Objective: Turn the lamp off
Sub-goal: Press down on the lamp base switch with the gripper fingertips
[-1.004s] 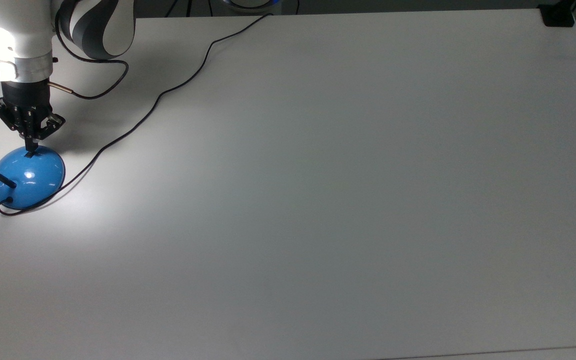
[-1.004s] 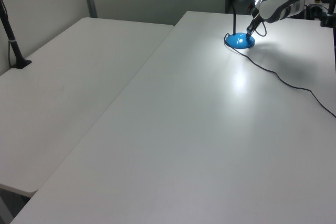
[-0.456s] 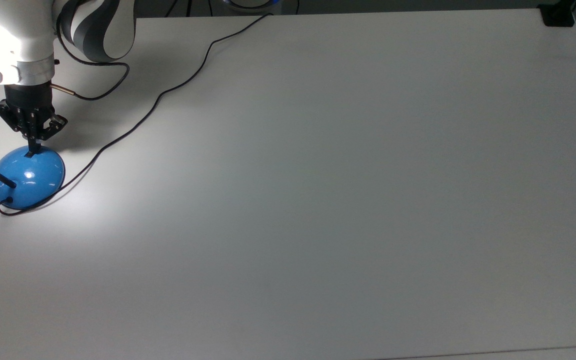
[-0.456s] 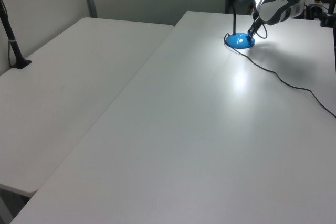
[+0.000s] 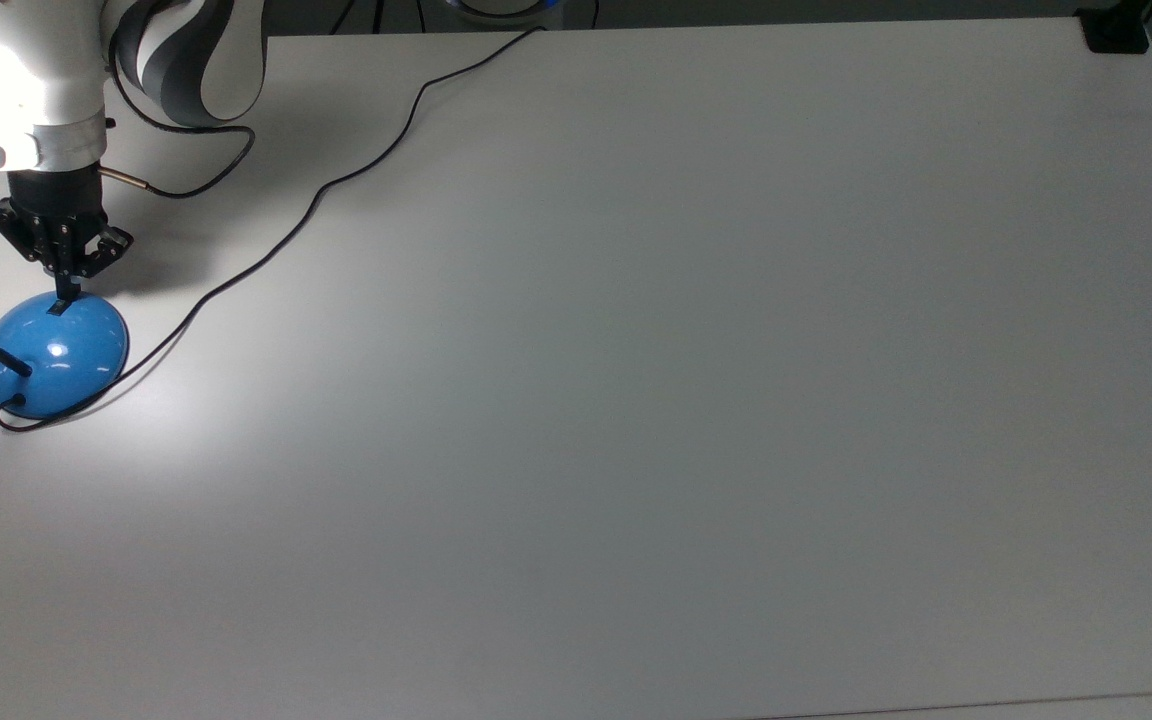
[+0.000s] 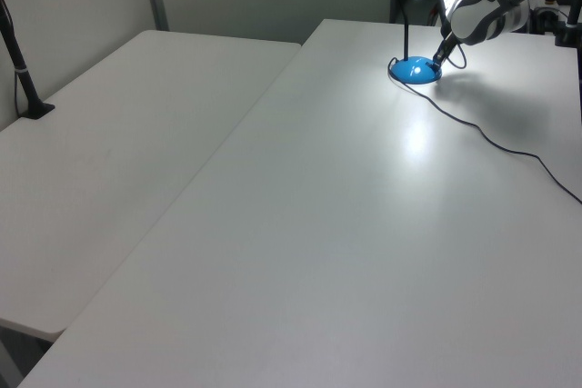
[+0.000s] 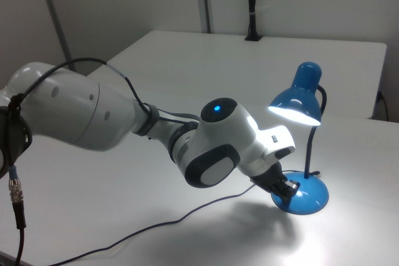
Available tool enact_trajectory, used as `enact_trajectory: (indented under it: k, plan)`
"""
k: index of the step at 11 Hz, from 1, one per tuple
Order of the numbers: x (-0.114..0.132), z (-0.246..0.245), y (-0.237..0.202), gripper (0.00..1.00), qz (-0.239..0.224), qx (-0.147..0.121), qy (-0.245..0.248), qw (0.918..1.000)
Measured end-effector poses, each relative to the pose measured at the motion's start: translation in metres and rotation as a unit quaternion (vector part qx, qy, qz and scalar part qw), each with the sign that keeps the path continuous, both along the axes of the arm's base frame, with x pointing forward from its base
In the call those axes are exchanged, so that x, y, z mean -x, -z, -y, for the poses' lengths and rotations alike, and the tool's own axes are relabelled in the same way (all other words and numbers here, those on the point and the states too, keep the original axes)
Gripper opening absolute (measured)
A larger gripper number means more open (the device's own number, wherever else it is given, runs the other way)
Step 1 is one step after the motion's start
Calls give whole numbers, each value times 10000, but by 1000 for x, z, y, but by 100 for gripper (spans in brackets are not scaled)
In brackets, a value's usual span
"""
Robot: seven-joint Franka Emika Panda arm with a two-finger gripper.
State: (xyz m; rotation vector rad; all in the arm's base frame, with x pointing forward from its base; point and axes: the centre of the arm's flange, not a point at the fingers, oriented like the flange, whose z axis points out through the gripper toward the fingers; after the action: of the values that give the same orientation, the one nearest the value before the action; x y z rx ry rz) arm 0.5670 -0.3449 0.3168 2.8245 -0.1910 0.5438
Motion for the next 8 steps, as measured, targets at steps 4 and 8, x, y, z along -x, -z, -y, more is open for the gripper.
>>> enact_trajectory:
  k: [4,8]
  plan:
    - [0,0,0,1,-30,39,-99,9999]
    - [1,2,-3,1,94,-80,56,9999]
